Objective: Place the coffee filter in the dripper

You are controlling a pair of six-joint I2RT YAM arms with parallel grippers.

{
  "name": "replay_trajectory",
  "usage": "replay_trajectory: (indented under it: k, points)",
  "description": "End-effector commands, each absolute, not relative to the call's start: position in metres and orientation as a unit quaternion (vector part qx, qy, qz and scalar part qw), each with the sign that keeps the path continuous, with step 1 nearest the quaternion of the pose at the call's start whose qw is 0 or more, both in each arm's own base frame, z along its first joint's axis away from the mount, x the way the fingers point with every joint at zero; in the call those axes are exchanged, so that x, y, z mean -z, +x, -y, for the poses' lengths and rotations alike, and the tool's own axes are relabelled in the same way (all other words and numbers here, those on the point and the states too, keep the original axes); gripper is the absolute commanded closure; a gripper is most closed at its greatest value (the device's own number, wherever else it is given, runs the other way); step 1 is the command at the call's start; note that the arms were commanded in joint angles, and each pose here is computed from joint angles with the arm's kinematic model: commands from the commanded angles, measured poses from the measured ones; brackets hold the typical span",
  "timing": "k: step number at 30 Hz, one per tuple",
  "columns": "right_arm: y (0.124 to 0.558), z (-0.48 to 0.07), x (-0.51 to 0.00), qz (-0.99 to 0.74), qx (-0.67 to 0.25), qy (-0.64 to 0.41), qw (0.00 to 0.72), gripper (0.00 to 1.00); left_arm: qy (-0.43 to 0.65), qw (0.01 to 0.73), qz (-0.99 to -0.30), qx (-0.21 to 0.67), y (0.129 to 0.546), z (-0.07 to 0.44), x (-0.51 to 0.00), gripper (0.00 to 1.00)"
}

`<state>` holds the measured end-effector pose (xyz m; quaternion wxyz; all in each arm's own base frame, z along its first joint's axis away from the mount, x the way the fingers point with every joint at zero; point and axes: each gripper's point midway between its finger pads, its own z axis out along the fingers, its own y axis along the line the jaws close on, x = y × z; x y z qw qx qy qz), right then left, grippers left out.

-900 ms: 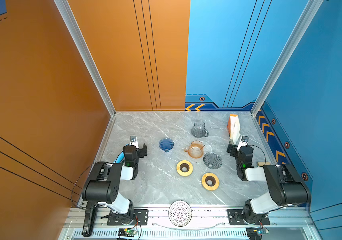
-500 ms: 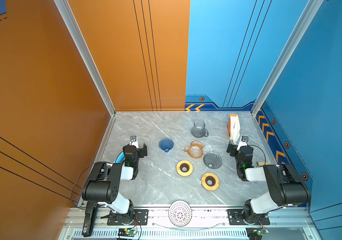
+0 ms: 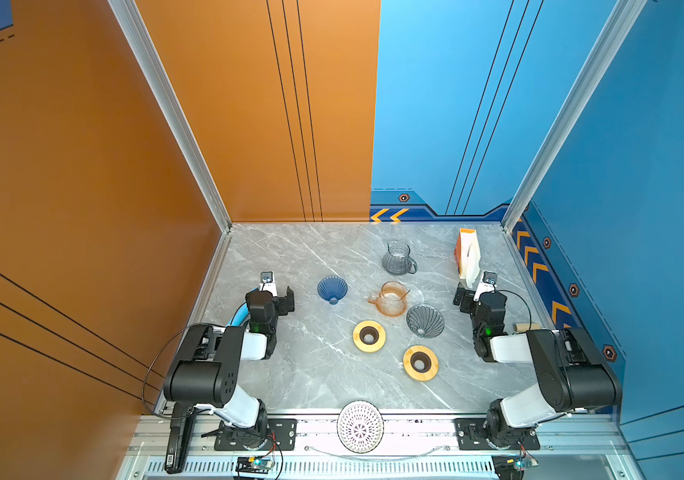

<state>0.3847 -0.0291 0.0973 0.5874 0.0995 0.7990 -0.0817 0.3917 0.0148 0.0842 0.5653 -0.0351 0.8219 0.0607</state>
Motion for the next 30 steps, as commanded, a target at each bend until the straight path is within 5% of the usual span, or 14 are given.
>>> replay_trajectory:
  k: [1, 18, 30]
  points:
    - [0.388, 0.031, -0.096, -0.802, 0.089, 0.098, 0.583, 0.00, -0.030, 0.571, -0.819, -0.054, 0.396, -0.015, -0.089, 0.02]
    - [0.382, 0.027, -0.113, -0.796, 0.088, 0.091, 0.592, 0.00, 0.009, 0.583, -0.812, -0.017, 0.392, 0.000, -0.104, 0.02]
    - [0.379, 0.008, -0.186, -0.792, 0.041, 0.059, 0.606, 0.00, -0.013, 0.626, -0.780, 0.003, 0.379, 0.006, -0.201, 0.02]
